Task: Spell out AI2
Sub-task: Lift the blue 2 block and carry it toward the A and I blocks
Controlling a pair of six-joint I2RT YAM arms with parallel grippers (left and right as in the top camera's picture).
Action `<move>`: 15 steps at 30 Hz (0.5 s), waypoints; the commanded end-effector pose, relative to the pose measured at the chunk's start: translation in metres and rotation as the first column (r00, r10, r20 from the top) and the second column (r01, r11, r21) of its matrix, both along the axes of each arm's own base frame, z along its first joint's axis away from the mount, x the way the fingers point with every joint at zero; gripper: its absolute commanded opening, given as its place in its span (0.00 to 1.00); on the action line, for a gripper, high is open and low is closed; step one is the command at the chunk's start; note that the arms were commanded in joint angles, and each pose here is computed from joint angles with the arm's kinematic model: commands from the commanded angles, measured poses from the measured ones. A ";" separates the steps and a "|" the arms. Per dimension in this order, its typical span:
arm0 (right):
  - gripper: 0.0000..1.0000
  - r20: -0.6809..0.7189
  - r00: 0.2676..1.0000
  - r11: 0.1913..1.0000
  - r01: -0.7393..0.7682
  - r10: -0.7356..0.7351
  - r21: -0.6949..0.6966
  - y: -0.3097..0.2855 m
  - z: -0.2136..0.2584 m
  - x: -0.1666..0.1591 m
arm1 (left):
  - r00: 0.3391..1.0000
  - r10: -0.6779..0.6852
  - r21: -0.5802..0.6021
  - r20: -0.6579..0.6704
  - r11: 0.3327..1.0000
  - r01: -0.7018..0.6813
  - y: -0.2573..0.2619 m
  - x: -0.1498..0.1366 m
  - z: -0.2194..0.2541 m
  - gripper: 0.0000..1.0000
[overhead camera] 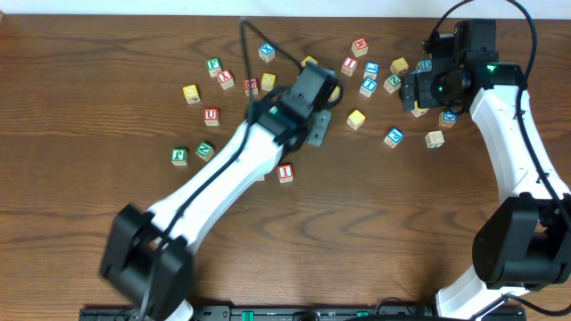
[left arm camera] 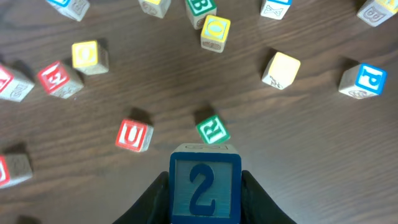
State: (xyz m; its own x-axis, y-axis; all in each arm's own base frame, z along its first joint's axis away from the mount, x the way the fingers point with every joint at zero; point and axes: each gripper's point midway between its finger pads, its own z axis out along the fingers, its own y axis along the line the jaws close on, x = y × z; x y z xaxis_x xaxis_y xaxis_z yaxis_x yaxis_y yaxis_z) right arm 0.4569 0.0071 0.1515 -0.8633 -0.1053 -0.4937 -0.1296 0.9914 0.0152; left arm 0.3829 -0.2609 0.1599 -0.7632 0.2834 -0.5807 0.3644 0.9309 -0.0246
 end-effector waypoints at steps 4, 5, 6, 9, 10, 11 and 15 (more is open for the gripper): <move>0.99 0.046 0.999 1.000 0.025 -0.025 0.002 -0.003 0.016 0.006 | 0.995 0.098 -0.148 0.008 0.984 -0.096 0.013 -0.024 0.008 0.08; 0.99 0.045 0.999 1.000 0.025 -0.025 0.002 -0.003 0.016 0.006 | 0.993 0.119 -0.161 -0.005 0.980 -0.119 0.014 -0.027 0.002 0.08; 0.99 0.045 0.999 1.000 0.025 -0.025 0.002 -0.003 0.016 0.006 | 0.989 0.143 -0.173 -0.023 0.974 -0.145 0.015 -0.029 -0.005 0.08; 0.99 0.045 0.999 1.000 0.025 -0.025 0.002 -0.003 0.016 0.006 | 0.983 0.175 -0.193 -0.059 0.964 -0.183 0.012 -0.038 -0.025 0.07; 0.99 0.045 0.999 1.000 0.024 -0.024 0.003 -0.003 0.016 0.006 | 0.982 0.175 -0.199 -0.063 0.962 -0.185 0.010 -0.041 -0.030 0.07; 0.99 0.045 0.999 1.000 0.025 -0.025 0.002 -0.003 0.016 0.006 | 0.983 0.173 -0.208 -0.065 0.961 -0.183 0.007 -0.044 -0.035 0.07; 0.99 0.045 0.999 1.000 0.024 -0.024 0.003 -0.003 0.016 0.006 | 0.984 0.166 -0.229 -0.059 0.958 -0.175 -0.003 -0.051 -0.044 0.07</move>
